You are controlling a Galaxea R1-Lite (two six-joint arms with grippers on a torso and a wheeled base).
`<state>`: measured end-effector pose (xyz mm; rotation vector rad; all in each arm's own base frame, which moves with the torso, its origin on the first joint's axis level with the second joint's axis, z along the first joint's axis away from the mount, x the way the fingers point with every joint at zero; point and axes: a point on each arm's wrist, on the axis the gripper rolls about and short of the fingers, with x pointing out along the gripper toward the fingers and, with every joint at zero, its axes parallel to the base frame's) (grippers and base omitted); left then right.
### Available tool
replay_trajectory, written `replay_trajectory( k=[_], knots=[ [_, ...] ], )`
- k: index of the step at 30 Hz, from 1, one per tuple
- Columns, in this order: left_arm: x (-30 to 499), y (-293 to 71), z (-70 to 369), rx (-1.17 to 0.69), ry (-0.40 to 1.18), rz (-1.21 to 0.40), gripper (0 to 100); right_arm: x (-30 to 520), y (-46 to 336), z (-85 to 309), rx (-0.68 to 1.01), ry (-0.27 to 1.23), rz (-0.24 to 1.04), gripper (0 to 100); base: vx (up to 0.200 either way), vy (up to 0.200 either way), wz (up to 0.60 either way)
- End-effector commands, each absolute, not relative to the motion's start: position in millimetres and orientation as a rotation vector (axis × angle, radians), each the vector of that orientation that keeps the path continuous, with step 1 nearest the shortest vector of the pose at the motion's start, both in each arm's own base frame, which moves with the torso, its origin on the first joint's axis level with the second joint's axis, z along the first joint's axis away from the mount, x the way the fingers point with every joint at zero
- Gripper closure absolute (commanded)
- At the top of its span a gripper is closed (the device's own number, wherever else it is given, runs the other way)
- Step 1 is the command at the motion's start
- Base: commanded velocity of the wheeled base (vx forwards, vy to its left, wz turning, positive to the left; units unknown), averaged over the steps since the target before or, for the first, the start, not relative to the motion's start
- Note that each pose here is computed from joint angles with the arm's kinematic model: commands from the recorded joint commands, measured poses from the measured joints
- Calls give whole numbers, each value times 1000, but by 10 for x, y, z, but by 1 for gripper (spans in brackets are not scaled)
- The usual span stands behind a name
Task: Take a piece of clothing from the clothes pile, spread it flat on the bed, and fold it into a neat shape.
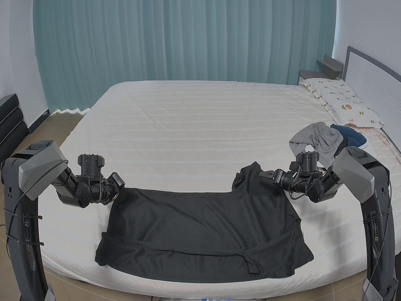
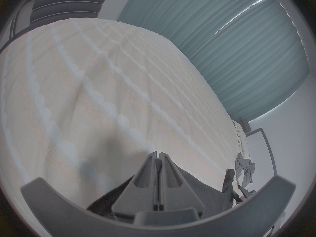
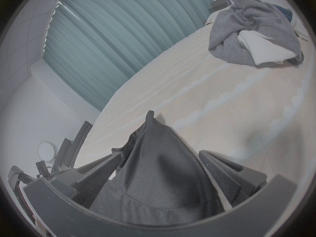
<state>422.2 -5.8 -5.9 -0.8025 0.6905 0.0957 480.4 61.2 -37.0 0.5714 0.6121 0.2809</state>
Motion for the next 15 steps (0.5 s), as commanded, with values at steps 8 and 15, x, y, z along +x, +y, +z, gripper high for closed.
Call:
replay_trajectory(
  k=[8, 15],
  knots=[
    [4226, -44, -36, -804, 682, 97, 100, 4807, 494, -391, 581, 614, 258, 100, 0, 0, 0],
    [4241, -31, 5, -803, 668, 96, 100, 4719, 387, -254, 612, 615, 279, 100, 0, 0, 0]
  ],
)
